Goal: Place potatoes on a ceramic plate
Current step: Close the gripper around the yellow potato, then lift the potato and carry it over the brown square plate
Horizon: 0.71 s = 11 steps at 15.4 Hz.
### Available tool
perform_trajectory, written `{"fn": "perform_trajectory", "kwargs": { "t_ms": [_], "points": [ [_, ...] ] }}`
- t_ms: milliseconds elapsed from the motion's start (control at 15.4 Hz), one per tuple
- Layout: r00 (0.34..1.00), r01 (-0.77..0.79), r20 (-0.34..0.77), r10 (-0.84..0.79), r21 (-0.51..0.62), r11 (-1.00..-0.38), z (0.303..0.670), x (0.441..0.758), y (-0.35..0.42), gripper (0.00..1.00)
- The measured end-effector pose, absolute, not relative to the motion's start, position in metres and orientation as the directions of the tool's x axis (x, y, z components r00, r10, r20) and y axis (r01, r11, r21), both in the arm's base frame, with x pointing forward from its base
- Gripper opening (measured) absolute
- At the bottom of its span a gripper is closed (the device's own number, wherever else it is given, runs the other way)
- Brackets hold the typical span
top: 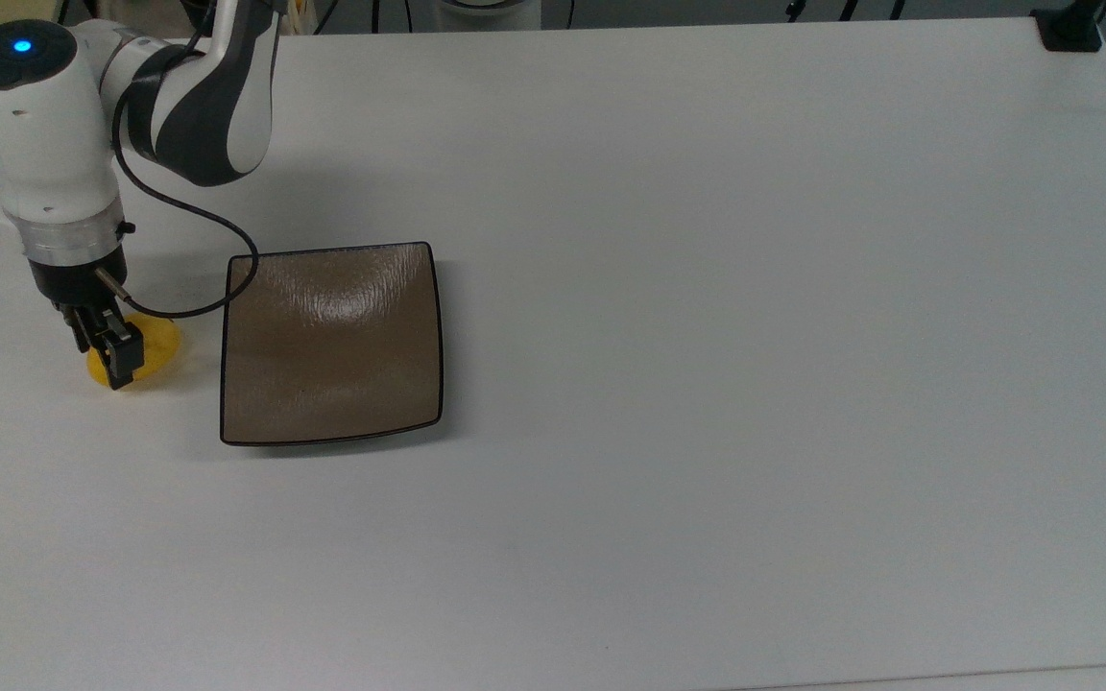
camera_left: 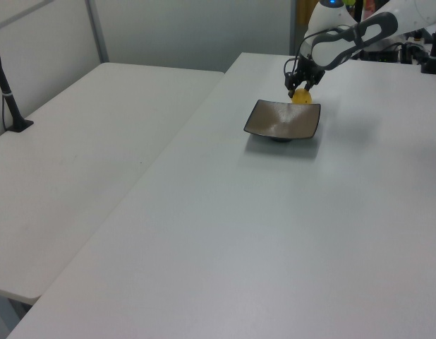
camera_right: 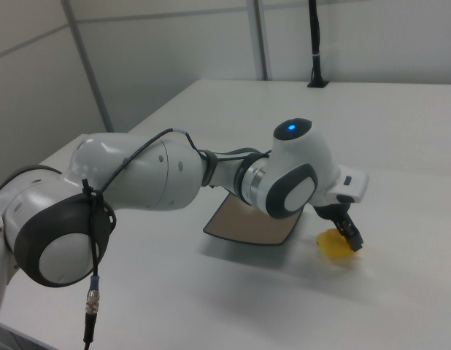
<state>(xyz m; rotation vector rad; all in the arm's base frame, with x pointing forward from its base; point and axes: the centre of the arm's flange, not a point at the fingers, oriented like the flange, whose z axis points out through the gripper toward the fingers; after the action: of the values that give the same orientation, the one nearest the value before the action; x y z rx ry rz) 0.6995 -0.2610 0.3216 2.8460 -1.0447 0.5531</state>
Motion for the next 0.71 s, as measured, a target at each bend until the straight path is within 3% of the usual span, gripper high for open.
{"fn": "perform_trajectory", "kwargs": {
  "t_ms": [714],
  "points": [
    [0.707, -0.633, 0.370, -0.603, -0.049, -0.772, 0.327, 0.699, -0.271, 0.59]
  ]
}}
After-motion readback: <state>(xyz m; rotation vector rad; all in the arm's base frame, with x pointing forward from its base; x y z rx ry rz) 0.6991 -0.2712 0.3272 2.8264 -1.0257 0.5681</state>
